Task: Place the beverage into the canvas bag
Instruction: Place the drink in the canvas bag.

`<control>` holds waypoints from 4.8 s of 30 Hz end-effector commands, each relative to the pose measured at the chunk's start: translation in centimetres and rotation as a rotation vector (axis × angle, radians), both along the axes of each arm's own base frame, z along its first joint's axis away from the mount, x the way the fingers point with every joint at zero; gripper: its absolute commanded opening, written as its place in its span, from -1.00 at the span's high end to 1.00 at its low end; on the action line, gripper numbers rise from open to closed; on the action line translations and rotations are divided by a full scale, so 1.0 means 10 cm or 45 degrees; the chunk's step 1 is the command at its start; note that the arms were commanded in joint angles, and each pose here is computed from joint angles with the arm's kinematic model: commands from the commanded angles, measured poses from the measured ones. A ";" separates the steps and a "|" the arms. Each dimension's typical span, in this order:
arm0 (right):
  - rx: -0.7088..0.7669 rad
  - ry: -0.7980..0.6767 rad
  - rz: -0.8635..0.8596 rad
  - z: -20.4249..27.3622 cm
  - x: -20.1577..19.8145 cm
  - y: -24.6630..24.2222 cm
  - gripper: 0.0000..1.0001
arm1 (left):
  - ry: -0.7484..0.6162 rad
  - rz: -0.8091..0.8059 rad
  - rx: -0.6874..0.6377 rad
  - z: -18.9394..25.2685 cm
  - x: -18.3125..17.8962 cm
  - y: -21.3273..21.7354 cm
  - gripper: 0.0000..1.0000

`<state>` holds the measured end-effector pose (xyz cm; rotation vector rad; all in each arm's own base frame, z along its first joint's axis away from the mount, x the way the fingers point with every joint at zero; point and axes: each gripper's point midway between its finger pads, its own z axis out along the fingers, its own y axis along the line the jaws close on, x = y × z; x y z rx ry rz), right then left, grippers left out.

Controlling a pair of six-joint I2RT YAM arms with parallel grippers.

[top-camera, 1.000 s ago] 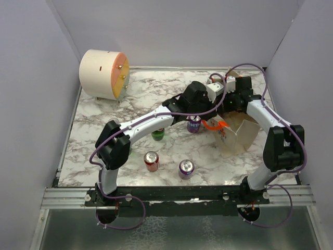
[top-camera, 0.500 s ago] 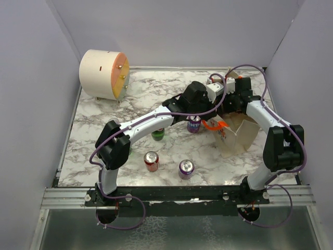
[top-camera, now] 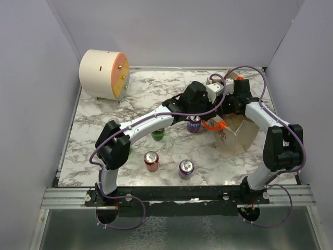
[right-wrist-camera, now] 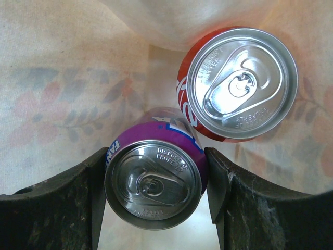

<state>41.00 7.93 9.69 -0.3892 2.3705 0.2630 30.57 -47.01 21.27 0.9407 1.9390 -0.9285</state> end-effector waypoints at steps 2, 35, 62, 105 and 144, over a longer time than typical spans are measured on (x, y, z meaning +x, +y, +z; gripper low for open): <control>0.017 0.024 0.059 -0.10 -0.06 0.10 0.00 | -0.045 -0.023 -0.028 0.15 0.02 -0.04 1.00; -0.009 0.024 0.034 0.14 -0.11 0.05 -0.19 | -0.130 0.055 -0.025 0.35 0.12 0.00 1.00; -0.107 0.097 0.047 -0.19 -0.33 -0.09 0.29 | -0.227 0.103 -0.178 1.08 0.05 -0.02 1.00; 0.112 -0.061 0.230 0.23 -0.06 0.32 0.30 | -0.094 0.057 -0.018 0.34 -0.08 0.06 1.00; 0.037 -0.118 0.214 0.62 -0.16 0.20 -0.74 | -0.084 0.067 -0.014 0.29 -0.09 0.08 1.00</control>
